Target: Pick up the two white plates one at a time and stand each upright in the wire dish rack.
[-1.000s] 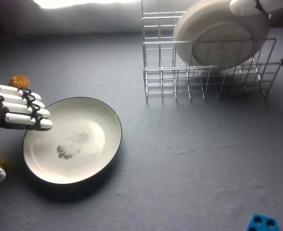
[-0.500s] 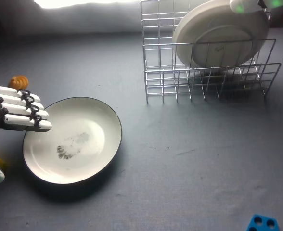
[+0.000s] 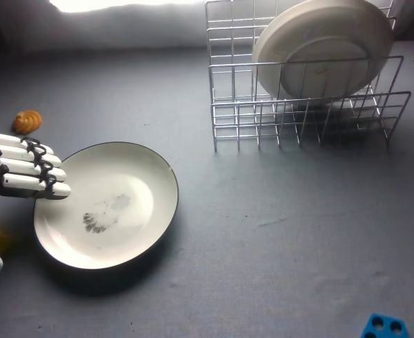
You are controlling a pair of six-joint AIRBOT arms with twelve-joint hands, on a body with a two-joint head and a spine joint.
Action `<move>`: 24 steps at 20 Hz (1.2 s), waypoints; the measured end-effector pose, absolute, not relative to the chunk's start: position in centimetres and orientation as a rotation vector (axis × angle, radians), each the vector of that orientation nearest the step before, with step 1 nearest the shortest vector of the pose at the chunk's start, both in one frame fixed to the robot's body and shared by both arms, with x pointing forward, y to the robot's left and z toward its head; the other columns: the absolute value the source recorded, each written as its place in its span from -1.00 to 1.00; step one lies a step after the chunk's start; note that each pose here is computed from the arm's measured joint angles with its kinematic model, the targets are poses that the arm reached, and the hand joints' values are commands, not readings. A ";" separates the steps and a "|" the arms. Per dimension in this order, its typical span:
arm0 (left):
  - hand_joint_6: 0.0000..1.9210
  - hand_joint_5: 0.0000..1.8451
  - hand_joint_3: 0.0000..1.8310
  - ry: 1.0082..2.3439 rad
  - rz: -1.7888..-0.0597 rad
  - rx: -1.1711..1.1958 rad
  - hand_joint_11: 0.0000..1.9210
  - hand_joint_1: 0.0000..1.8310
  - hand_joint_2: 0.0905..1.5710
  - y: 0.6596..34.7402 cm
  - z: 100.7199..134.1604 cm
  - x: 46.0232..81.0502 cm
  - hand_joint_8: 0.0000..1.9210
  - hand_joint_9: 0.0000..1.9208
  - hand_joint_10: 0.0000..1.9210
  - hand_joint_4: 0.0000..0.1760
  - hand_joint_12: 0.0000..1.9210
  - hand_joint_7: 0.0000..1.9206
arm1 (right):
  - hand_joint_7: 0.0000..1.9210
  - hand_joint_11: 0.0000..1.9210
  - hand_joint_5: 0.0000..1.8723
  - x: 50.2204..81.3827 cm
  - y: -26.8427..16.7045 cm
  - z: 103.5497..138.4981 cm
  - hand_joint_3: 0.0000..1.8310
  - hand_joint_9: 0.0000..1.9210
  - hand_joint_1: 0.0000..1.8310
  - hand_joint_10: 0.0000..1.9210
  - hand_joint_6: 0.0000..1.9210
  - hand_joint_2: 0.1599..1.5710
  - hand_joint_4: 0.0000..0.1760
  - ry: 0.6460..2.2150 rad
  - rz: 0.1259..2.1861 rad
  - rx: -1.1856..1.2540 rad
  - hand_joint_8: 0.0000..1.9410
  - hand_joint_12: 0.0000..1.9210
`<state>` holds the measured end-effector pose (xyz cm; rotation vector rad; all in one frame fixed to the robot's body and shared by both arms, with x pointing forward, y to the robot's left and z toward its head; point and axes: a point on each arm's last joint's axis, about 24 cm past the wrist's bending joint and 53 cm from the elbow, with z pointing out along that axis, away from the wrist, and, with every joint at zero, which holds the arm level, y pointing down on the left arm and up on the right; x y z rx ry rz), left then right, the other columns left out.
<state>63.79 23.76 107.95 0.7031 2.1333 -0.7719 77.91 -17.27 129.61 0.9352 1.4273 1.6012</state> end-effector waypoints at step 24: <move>-1.00 -1.00 -1.00 2.220 -0.773 0.655 -1.00 -1.00 0.34 24.4 105.3 62.7 -1.00 -1.00 -1.00 -1.00 -1.00 -1.00 | -1.00 -1.00 -1.00 64.4 3.9 128.7 -1.00 -1.00 0.19 -1.00 -1.00 0.00 -1.00 1.574 1.383 -0.199 -1.00 -1.00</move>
